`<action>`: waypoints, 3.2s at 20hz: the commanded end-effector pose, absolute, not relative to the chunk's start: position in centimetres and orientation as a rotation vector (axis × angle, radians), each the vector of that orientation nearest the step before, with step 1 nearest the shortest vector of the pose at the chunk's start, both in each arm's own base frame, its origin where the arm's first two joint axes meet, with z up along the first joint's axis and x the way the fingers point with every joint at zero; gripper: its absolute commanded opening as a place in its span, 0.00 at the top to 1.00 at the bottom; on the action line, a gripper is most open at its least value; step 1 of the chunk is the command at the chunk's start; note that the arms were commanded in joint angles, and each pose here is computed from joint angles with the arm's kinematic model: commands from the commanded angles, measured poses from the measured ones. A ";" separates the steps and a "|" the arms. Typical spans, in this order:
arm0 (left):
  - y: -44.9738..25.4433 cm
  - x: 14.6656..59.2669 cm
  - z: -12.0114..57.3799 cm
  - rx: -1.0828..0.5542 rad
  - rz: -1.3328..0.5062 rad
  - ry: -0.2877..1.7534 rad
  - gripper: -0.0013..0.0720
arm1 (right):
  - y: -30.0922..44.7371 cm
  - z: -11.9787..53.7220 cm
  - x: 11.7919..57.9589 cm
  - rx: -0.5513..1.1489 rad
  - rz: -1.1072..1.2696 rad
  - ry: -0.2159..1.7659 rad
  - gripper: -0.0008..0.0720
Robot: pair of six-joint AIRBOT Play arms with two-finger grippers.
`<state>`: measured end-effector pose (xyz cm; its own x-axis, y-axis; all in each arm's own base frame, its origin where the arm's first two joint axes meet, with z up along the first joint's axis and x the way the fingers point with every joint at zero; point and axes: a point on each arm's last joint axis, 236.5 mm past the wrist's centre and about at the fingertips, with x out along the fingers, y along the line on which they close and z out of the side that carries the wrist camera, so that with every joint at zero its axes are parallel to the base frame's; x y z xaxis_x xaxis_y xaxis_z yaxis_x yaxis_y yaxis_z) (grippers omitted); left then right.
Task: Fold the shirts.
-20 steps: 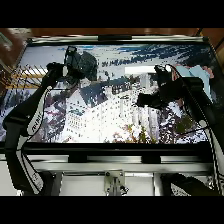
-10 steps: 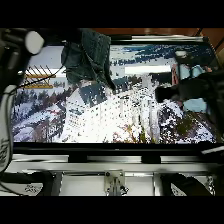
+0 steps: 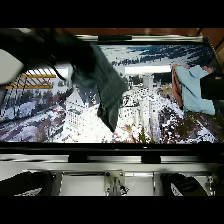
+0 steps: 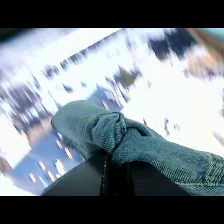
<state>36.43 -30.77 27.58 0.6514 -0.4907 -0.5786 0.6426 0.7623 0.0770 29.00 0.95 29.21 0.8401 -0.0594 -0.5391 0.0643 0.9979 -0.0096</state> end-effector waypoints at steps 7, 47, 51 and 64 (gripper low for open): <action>-29.6 30.3 7.8 0.377 -0.596 1.065 0.88 | 7.8 21.9 27.9 0.088 0.169 0.887 0.09; -28.2 22.4 -4.4 -0.113 -0.497 1.491 0.01 | 5.9 -4.5 21.9 0.582 0.231 1.438 0.09; -28.1 22.4 -4.4 -0.112 -0.497 1.491 0.01 | 7.2 -5.8 21.8 0.677 0.223 1.417 0.09; -28.0 22.6 -4.4 -0.112 -0.493 1.487 0.01 | 9.5 -9.9 22.8 0.876 0.152 1.429 0.09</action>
